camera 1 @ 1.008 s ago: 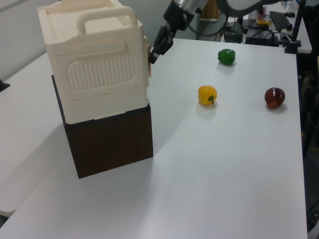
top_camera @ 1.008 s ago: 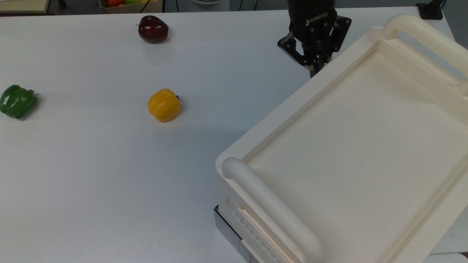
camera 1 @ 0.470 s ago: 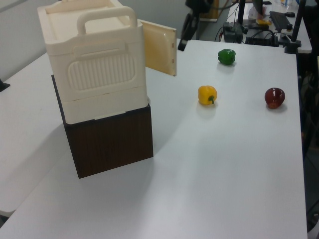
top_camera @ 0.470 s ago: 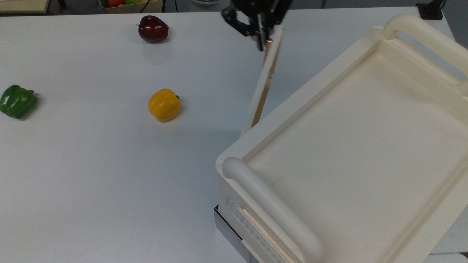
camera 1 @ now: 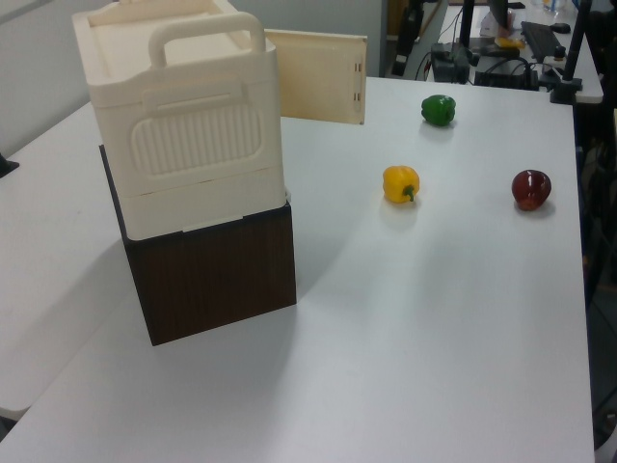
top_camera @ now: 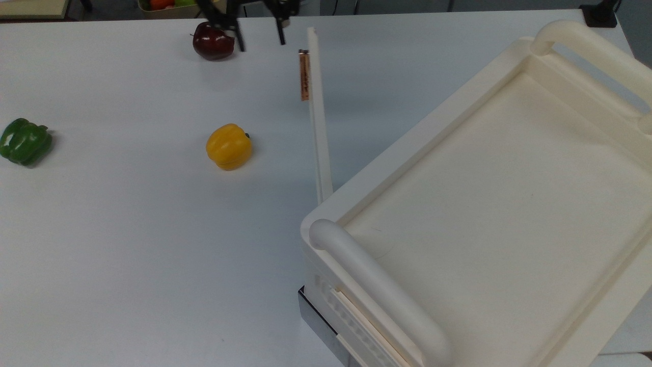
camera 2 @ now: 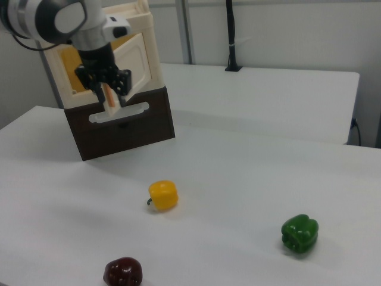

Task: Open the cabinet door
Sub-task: 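Pull the gripped door outward, swinging it open on its hinge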

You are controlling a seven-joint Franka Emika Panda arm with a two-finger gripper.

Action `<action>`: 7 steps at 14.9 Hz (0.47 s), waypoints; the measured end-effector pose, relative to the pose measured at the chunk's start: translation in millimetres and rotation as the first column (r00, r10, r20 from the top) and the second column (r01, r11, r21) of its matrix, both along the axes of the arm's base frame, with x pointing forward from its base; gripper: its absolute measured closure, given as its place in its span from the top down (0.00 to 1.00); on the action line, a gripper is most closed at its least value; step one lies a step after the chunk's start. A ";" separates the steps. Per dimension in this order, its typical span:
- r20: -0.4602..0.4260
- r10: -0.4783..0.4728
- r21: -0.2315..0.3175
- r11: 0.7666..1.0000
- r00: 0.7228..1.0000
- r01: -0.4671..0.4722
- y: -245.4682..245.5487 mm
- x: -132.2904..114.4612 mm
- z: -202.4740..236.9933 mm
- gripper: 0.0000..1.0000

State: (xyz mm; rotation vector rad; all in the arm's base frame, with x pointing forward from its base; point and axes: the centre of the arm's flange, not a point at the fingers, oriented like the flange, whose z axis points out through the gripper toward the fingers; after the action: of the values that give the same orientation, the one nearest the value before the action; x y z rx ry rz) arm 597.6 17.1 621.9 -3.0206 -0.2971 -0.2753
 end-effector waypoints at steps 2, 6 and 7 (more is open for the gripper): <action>-0.028 -0.069 -0.010 0.998 0.997 0.068 -34.1 -2.2 -4.2 0.87; -0.107 -0.168 -0.023 0.986 0.980 0.166 -60.8 -11.2 -11.1 1.00; -0.121 -0.179 -0.028 0.984 0.976 0.177 -61.9 -12.7 -12.4 1.00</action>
State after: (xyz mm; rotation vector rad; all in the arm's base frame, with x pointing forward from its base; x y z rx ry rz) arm 584.9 -44.9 609.5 -3.0674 -0.0178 -0.0989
